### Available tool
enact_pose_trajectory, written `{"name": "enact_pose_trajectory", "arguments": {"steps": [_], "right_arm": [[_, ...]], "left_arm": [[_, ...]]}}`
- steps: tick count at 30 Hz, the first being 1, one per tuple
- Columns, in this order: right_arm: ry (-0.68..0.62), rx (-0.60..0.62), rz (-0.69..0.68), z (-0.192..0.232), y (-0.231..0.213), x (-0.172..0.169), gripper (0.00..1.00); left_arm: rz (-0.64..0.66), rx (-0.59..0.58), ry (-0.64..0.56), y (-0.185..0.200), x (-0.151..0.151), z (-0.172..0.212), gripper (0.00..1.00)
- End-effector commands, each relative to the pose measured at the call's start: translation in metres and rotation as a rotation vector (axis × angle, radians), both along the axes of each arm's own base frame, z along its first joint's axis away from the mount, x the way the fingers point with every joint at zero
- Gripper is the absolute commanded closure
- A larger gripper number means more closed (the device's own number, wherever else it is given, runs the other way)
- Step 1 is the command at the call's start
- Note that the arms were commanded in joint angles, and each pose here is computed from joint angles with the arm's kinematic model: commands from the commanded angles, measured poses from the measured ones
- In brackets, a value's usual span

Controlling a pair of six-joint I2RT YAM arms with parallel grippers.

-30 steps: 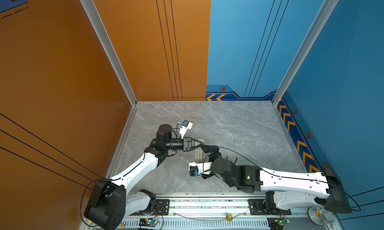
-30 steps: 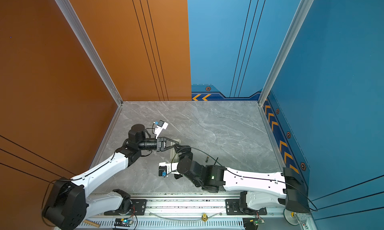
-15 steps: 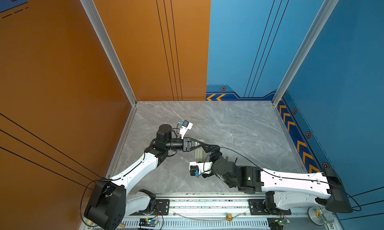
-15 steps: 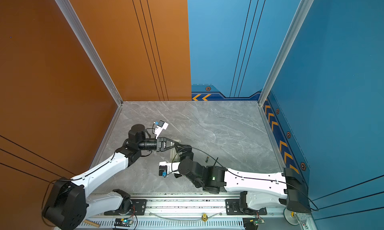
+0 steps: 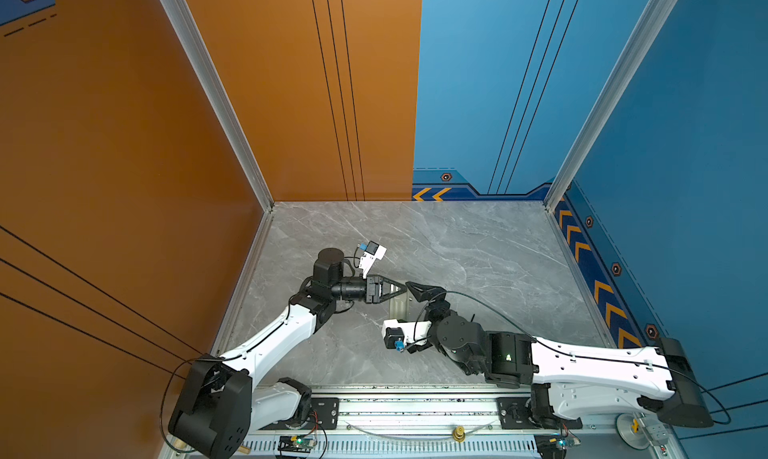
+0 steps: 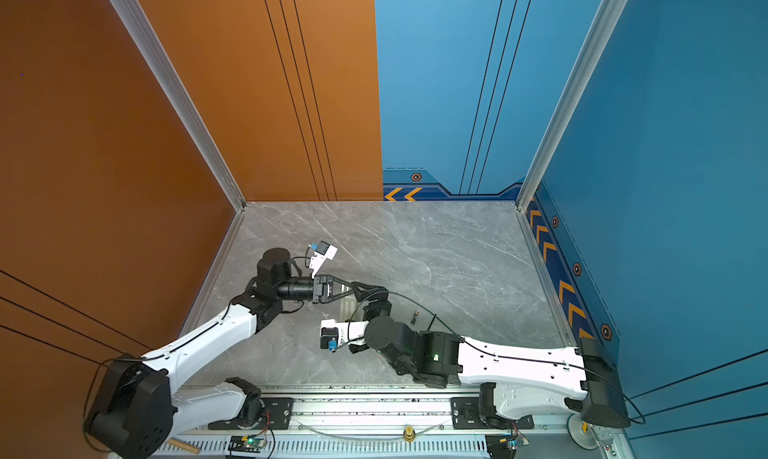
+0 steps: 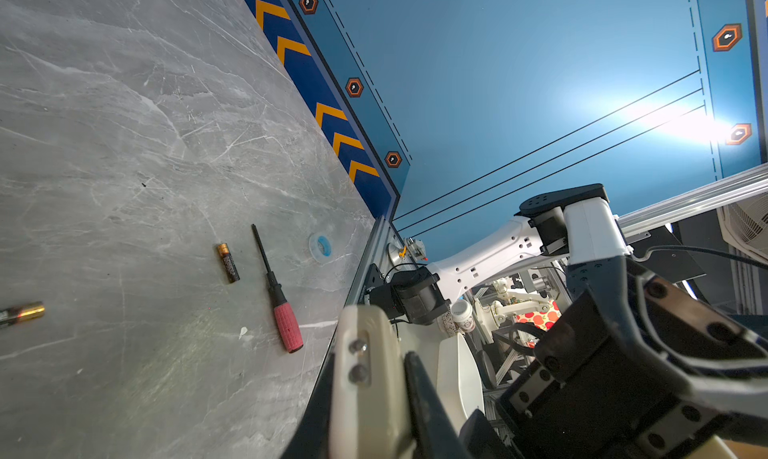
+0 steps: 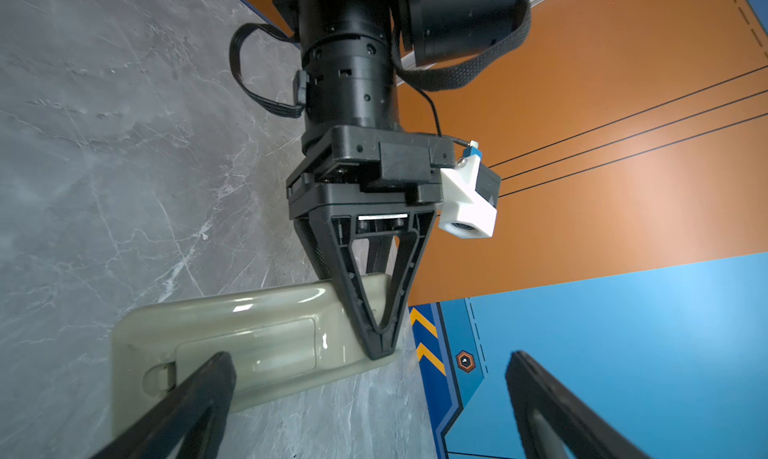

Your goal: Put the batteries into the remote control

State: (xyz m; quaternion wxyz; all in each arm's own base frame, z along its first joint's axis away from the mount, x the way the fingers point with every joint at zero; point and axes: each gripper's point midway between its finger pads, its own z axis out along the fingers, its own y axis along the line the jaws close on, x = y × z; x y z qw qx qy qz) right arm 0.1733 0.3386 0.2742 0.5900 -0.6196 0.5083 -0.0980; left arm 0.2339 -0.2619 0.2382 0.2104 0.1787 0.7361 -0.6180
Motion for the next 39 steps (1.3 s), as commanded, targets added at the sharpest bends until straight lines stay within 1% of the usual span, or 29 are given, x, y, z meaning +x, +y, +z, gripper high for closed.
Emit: {"name": "enact_pose_trajectory", "arguments": {"steps": [1,7,19,39], "right_arm": [[0.065,-0.028,0.031,-0.012,0.000,-0.008,0.00],[0.104,-0.063,0.022,-0.024,0.000,-0.005,0.00],[0.138,-0.057,0.032,-0.028,0.005,-0.002,0.00],[0.156,-0.018,0.053,-0.040,0.006,0.004,0.00]], "left_arm": [[-0.041,-0.013,0.007,0.000,-0.010,0.002,1.00],[-0.050,-0.016,0.002,-0.001,-0.012,0.003,1.00],[-0.060,-0.018,-0.001,-0.002,-0.014,0.005,1.00],[-0.091,-0.035,-0.010,-0.006,-0.021,0.009,1.00]]}}
